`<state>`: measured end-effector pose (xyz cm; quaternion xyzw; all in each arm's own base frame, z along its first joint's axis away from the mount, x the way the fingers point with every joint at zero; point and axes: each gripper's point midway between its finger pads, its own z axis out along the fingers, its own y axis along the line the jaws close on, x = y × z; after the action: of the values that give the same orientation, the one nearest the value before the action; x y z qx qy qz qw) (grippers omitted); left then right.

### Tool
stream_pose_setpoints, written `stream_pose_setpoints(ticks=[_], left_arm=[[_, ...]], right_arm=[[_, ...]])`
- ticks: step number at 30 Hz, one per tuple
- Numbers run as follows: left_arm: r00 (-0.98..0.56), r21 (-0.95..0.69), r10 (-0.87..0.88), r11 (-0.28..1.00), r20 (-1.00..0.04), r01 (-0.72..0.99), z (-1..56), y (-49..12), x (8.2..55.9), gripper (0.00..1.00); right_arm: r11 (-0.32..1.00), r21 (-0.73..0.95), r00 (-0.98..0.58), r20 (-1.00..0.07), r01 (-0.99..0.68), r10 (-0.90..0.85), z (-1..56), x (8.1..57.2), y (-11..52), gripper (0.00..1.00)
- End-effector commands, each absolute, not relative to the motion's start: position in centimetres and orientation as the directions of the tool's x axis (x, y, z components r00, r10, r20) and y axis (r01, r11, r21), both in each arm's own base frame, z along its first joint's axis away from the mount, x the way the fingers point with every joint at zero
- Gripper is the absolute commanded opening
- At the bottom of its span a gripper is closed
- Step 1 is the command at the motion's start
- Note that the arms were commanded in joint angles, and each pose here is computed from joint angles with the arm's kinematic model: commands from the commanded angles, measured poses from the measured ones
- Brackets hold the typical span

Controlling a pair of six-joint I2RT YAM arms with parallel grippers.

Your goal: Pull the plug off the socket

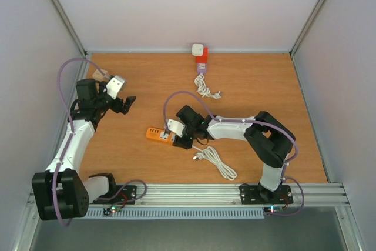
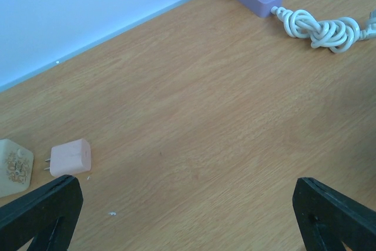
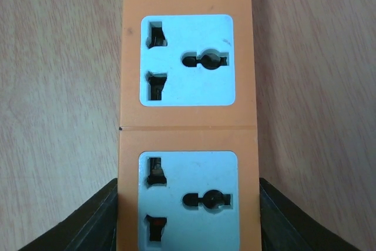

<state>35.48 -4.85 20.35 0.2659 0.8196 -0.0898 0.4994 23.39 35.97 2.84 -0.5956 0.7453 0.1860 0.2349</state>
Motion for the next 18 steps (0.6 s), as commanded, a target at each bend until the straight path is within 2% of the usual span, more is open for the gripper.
stream_pose_setpoints(ticks=[1,18], left_arm=[[-0.302,0.147,0.343,0.841,-0.89,0.521,21.7,-4.9,35.8,1.0],[-0.293,0.138,0.34,0.829,-0.894,0.541,21.8,-5.4,35.7,1.0]], right_arm=[[0.26,0.003,-0.217,-0.558,-0.966,-0.801,3.2,24.1,34.5,0.48],[0.482,-0.034,-0.4,-0.509,-0.875,-0.762,2.3,29.6,20.1,0.43]])
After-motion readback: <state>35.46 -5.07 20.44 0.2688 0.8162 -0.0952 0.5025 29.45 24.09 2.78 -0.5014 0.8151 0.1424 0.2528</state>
